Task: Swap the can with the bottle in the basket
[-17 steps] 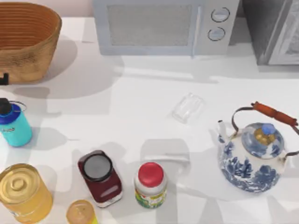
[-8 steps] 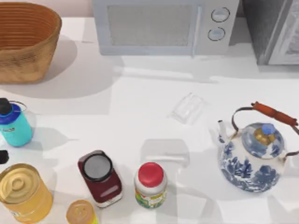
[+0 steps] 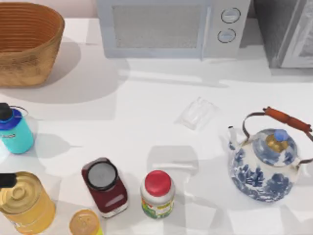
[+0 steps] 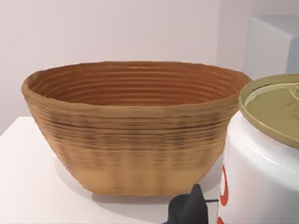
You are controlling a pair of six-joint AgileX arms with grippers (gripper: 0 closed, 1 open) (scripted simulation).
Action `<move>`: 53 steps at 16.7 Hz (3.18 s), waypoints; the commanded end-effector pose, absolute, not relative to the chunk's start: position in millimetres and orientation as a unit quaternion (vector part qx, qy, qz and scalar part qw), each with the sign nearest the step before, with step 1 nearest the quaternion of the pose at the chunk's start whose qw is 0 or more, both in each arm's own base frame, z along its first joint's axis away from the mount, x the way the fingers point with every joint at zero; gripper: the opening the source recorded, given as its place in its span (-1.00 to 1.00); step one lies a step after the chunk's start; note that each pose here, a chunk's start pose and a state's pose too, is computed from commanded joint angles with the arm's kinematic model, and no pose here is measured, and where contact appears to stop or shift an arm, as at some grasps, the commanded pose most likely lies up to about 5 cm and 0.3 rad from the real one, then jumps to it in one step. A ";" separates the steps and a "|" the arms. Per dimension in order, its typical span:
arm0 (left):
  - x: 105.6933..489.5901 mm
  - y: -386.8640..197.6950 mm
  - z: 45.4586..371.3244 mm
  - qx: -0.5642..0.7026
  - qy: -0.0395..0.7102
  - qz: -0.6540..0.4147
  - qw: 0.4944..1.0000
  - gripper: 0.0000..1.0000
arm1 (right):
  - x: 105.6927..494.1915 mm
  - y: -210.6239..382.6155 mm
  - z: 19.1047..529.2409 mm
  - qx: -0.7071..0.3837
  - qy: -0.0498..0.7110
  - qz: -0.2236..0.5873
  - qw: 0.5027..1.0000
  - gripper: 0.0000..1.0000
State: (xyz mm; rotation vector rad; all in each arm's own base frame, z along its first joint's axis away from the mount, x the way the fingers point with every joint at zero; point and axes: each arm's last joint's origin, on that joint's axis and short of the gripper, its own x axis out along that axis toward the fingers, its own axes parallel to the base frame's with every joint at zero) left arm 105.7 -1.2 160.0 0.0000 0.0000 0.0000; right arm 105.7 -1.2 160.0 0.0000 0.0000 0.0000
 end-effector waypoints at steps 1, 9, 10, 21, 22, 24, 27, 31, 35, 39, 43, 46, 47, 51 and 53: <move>105.7 -1.2 160.0 0.000 0.000 0.000 1.000 -1.00 | 105.7 -1.2 160.0 0.000 0.000 0.000 1.000 1.00; 111.2 -6.5 195.3 0.005 -0.031 -0.057 0.998 -1.00 | 105.7 -1.2 160.0 0.000 0.000 0.000 1.000 1.00; 114.9 -8.8 207.4 0.006 -0.040 -0.080 0.996 -1.00 | 105.7 -1.2 160.0 0.000 0.000 0.000 1.000 1.00; 292.8 -85.6 259.7 0.016 -0.049 -0.444 0.894 -1.00 | 105.7 -1.2 160.0 0.000 0.000 0.000 1.000 1.00; 314.1 -97.4 245.4 0.015 -0.043 -0.476 0.878 -1.00 | 105.7 -1.2 160.0 0.000 0.000 0.000 1.000 1.00; 350.9 -120.9 207.3 0.011 -0.029 -0.536 0.844 -1.00 | 105.7 -1.2 160.0 0.000 0.000 0.000 1.000 1.00; 386.5 -151.5 137.9 0.005 -0.011 -0.611 0.791 -1.00 | 105.7 -1.2 160.0 0.000 0.000 0.000 1.000 1.00; 401.8 -177.9 58.4 0.000 -0.001 -0.681 0.732 -1.00 | 105.7 -1.2 160.0 0.000 0.000 0.000 1.000 1.00; 402.0 -188.4 20.4 0.000 0.000 -0.712 0.702 -1.00 | 105.7 -1.2 160.0 0.000 0.000 0.000 1.000 1.00; 401.8 -189.0 18.0 0.000 0.000 -0.714 0.700 -1.00 | 105.7 -1.2 160.0 0.000 0.000 0.000 1.000 1.00; 401.8 -189.0 18.0 0.000 0.000 -0.714 0.700 -0.55 | 105.7 -1.2 160.0 0.000 0.000 0.000 1.000 1.00; 401.8 -189.0 18.0 0.000 0.000 -0.714 0.700 -0.10 | 105.7 -1.2 160.0 0.000 0.000 0.000 1.000 1.00; 401.8 -189.0 18.0 0.000 0.000 -0.714 0.700 0.06 | 105.7 -1.2 160.0 0.000 0.000 0.000 1.000 1.00; 401.8 -189.0 18.0 0.000 0.000 -0.714 0.700 0.66 | 105.7 -1.2 160.0 0.000 0.000 0.000 1.000 1.00; 401.8 -189.0 18.0 0.000 0.000 -0.714 0.700 0.96 | 105.7 -1.2 160.0 0.000 0.000 0.000 1.000 1.00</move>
